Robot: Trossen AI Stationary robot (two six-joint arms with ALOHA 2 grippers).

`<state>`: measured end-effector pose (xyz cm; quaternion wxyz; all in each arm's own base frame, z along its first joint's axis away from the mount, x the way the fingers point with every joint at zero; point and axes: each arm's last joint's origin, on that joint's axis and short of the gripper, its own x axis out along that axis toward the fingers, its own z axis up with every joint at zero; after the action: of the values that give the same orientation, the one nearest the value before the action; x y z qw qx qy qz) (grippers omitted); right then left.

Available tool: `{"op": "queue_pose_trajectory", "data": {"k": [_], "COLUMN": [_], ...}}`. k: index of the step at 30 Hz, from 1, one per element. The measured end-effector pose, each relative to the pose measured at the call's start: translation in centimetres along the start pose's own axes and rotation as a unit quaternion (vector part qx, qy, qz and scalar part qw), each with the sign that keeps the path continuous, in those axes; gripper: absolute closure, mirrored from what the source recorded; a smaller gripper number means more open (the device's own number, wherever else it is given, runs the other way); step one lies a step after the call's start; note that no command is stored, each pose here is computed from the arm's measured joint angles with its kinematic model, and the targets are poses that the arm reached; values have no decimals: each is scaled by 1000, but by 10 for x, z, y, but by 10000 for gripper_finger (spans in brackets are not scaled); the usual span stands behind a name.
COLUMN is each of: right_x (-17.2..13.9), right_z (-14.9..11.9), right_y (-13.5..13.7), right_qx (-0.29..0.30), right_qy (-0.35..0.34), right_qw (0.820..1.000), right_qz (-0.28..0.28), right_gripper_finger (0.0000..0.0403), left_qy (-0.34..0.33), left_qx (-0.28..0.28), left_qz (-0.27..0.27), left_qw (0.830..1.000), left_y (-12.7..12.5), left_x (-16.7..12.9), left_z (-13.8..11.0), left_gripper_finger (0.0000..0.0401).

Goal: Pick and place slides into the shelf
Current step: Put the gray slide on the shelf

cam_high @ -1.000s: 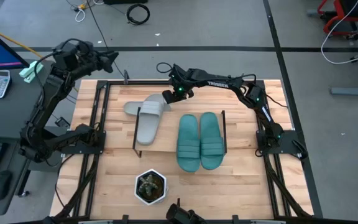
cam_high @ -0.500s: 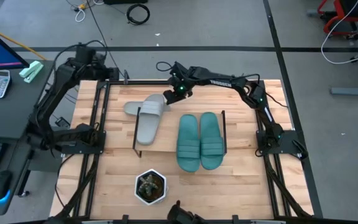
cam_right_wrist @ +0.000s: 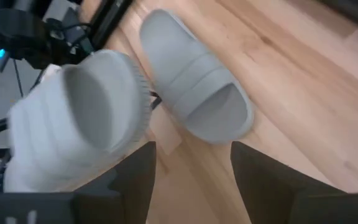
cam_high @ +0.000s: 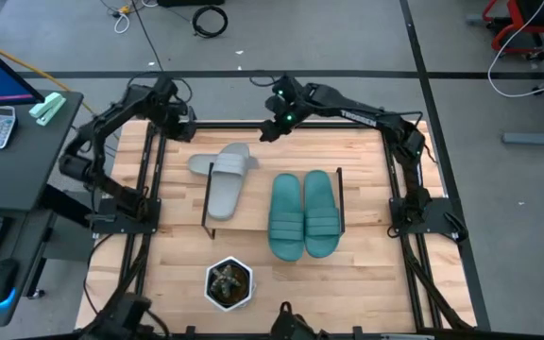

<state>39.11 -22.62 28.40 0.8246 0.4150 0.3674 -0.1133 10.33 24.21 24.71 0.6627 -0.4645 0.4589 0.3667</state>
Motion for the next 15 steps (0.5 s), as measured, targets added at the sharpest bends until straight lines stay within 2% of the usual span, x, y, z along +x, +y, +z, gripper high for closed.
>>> {"op": "queue_pose_trajectory", "data": {"k": [6,9,15], "right_x": [-27,-35,-44], "right_z": [0,0,0], "right_y": [15,19,24], "right_qx": [-28,-33,-37], "right_qy": [-34,-45,-59], "right_qw": [999,998,997], "right_qz": [-5,-7,-12], "right_gripper_finger": [188,188,188], "left_qy": [89,116,151], "left_qx": [13,26,49], "left_qz": [-35,-36,35], "left_qw": [995,992,987], "left_y": [3,2,4], "left_x": [39,53,74], "left_z": [9,11,13], "left_gripper_finger": [206,185,152]}}
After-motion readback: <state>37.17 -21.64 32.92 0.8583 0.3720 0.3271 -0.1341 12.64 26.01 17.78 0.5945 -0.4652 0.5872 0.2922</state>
